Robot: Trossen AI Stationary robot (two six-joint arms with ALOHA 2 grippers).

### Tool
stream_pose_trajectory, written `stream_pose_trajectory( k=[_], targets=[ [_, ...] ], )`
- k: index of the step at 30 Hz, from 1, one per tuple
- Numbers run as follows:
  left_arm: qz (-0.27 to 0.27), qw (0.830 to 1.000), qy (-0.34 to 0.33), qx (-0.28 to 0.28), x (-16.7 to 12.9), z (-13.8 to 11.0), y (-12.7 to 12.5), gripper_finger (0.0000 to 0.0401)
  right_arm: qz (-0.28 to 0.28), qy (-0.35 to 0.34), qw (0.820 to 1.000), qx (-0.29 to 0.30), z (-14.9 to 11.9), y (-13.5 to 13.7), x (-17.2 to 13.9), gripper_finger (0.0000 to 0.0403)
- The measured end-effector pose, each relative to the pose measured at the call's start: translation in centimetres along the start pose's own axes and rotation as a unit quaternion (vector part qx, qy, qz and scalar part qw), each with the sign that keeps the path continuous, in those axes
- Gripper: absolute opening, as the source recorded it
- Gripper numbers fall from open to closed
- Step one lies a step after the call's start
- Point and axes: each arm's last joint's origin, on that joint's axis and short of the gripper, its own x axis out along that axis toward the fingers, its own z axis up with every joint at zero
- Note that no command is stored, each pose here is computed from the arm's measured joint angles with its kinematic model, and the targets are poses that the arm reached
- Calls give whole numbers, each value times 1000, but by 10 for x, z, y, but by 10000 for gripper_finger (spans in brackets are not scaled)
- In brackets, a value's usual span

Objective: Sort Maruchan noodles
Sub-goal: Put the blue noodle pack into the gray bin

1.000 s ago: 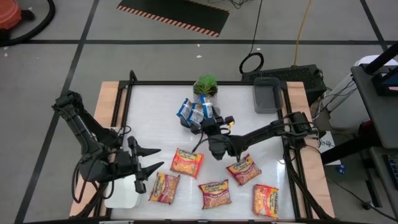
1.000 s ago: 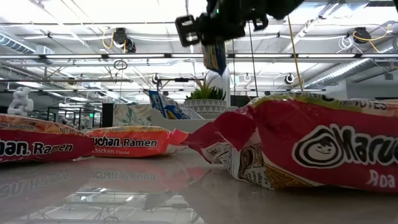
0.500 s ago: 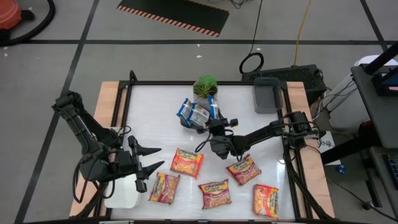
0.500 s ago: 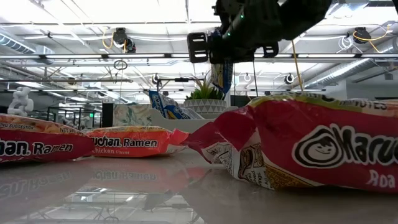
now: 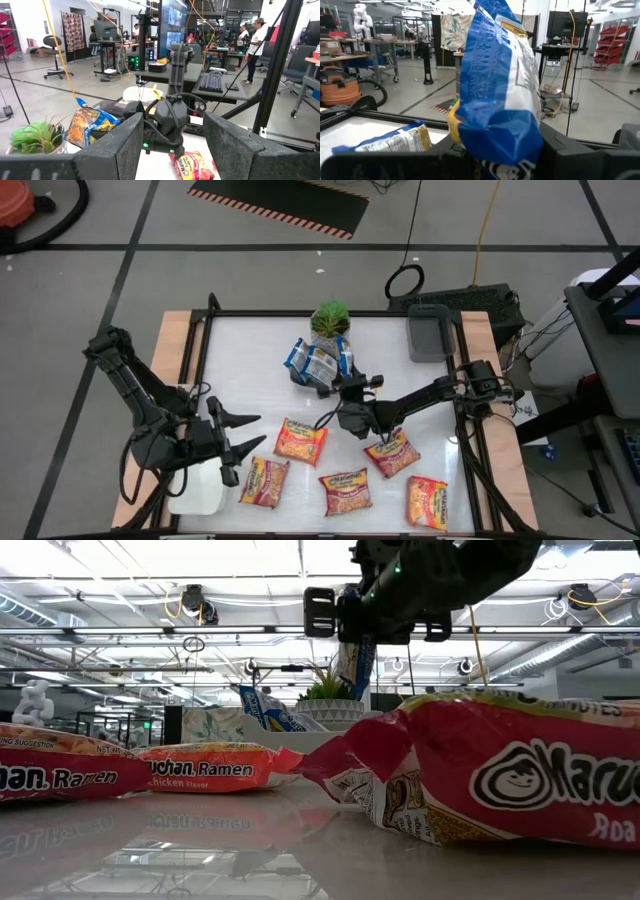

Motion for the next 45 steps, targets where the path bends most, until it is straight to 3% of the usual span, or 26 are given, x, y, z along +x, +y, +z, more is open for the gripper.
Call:
stream_pose_trajectory(
  k=[6,13,20,45],
  targets=[
    [1,1000,0,-2,0,0,0,212,4,1,1000,-2,-6,-1,-1,108],
    [1,1000,0,-2,0,0,0,212,45,22,999,1,-15,-2,3,109],
    [-24,1000,1,-4,0,0,-1,212,39,27,999,1,-21,-5,5,109],
    [-25,1000,1,-7,0,0,-1,212,49,36,998,-4,-25,-6,5,110]
  ],
)
